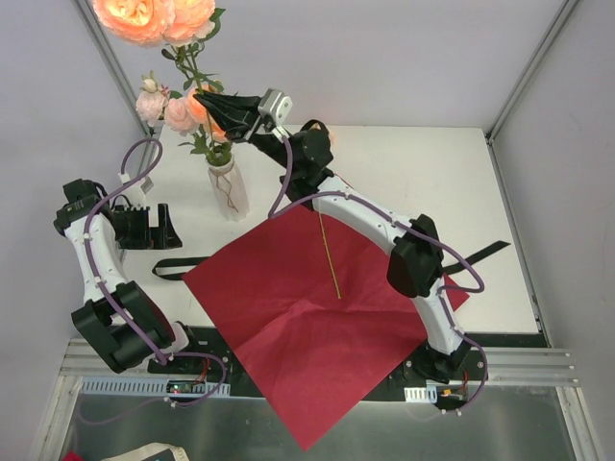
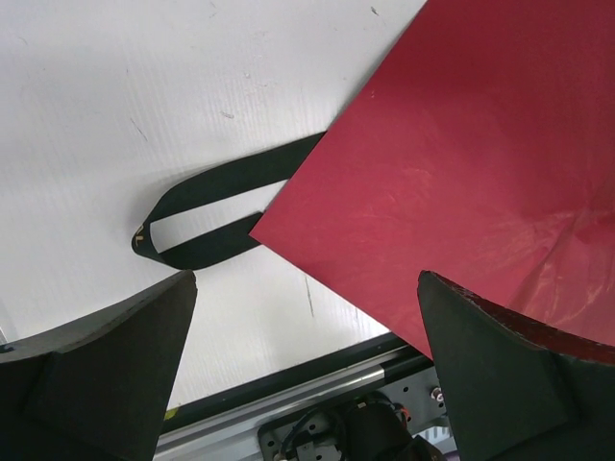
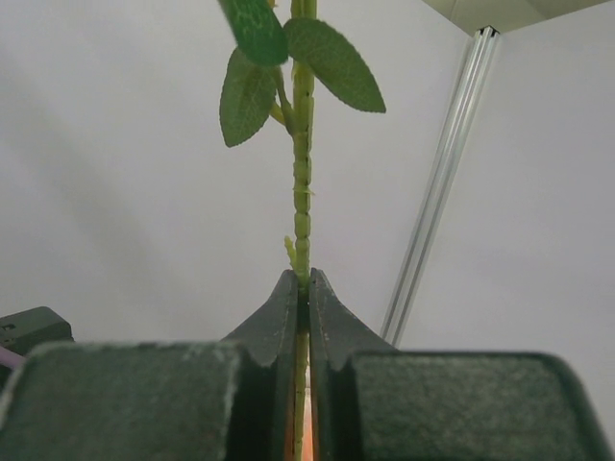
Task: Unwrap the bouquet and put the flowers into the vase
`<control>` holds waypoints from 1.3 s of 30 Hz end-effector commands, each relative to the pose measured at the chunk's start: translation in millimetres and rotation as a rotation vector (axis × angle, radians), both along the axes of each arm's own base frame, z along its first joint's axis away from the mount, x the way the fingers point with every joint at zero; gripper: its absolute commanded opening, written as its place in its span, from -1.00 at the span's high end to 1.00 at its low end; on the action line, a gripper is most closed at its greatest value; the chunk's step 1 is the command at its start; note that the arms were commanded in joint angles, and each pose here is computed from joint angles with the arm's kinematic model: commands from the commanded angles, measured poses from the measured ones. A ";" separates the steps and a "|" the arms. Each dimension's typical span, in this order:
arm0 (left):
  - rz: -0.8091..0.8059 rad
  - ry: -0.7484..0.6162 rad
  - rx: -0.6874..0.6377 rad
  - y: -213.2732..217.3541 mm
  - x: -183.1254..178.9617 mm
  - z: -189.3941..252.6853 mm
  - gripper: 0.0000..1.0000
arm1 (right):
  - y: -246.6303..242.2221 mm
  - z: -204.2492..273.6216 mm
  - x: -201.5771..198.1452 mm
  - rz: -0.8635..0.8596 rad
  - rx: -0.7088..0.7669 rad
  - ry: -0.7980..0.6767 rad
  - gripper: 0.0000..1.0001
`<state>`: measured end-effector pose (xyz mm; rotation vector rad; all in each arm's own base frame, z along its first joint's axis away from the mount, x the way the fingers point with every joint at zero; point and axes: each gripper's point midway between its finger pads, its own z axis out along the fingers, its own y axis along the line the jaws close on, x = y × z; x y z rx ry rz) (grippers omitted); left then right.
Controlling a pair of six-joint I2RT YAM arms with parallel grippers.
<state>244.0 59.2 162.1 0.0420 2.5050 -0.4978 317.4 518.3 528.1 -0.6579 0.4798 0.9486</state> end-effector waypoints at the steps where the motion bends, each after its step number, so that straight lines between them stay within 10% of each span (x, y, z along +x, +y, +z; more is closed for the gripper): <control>1: -0.019 -0.017 0.030 1.9 -5.9 9.4 -0.98 | -19.4 31.5 -4.4 -0.013 0.070 -0.046 0.99; 23: -0.028 0.004 -0.029 -6.2 -7.5 -1.4 -0.98 | 29.9 -94.5 31.7 -0.009 -0.185 0.328 0.99; 39: -0.028 -0.017 -0.035 -10.8 -10.0 2.6 -0.99 | -35.0 -162.2 34.5 -0.107 -0.546 0.755 -0.36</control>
